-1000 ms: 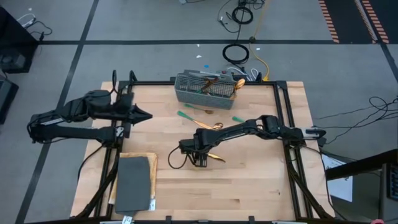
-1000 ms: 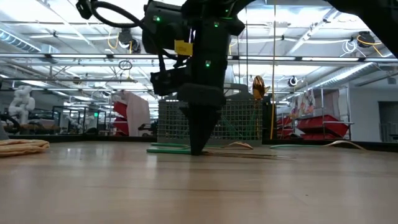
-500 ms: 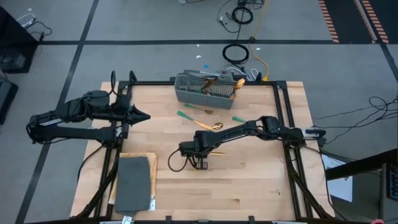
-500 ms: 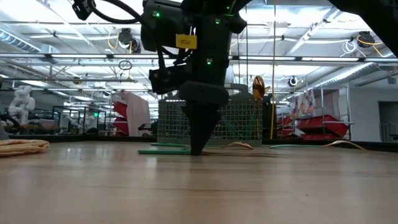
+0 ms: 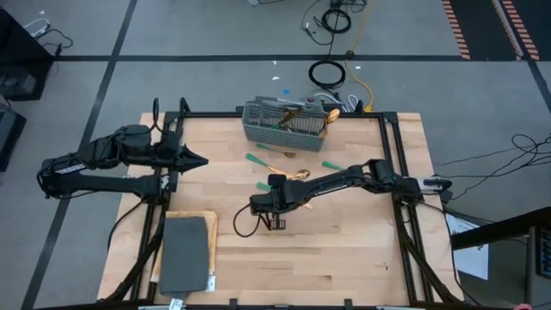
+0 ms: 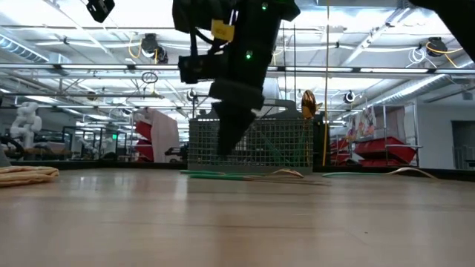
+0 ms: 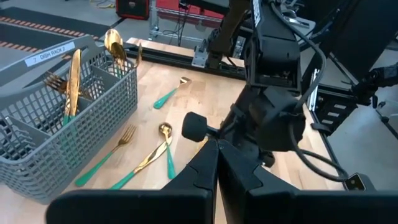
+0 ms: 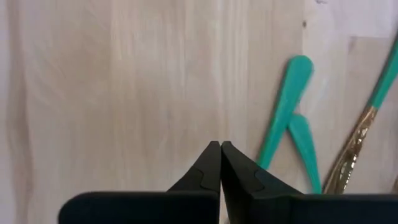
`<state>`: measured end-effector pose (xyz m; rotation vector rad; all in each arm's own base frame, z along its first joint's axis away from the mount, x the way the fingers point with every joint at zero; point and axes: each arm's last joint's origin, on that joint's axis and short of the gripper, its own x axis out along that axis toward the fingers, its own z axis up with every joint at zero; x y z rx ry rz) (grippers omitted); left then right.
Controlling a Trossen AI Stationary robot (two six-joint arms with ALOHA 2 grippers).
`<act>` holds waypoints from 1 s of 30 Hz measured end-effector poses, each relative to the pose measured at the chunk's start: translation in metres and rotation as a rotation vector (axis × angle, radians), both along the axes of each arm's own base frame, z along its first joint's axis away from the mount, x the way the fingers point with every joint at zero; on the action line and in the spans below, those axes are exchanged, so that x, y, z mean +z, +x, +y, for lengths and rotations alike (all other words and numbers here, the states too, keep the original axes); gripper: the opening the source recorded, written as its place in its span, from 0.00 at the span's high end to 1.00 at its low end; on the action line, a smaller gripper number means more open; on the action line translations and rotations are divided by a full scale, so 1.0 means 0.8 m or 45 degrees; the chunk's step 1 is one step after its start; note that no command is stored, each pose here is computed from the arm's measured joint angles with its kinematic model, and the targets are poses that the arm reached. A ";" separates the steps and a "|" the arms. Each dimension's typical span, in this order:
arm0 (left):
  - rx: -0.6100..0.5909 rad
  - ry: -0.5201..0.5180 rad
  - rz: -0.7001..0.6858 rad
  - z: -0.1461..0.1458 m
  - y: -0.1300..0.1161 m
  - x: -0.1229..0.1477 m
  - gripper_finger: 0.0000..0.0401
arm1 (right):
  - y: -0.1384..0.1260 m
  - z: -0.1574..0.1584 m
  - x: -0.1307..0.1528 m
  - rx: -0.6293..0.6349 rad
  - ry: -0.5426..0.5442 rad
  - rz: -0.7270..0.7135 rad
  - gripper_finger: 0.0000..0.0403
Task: Sort silverware
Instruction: Put the green knife into the dishwasher utensil holder
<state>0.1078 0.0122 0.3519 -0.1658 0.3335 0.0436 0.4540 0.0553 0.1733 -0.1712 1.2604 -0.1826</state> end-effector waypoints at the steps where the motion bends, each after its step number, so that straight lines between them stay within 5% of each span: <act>1: 0.000 0.001 0.000 0.000 0.000 0.000 0.96 | -0.001 -0.001 0.001 -0.001 0.005 0.002 0.99; 6: -0.003 0.007 0.000 0.000 0.000 0.000 0.96 | -0.010 -0.027 -0.004 -0.048 0.136 0.151 0.95; 18: -0.013 0.021 0.080 0.000 -0.003 -0.007 0.96 | -0.008 -0.095 -0.011 -0.266 0.259 0.156 0.51; 30: -0.026 0.054 0.096 -0.001 -0.003 -0.009 0.96 | -0.007 -0.099 -0.043 -0.275 0.275 0.166 0.50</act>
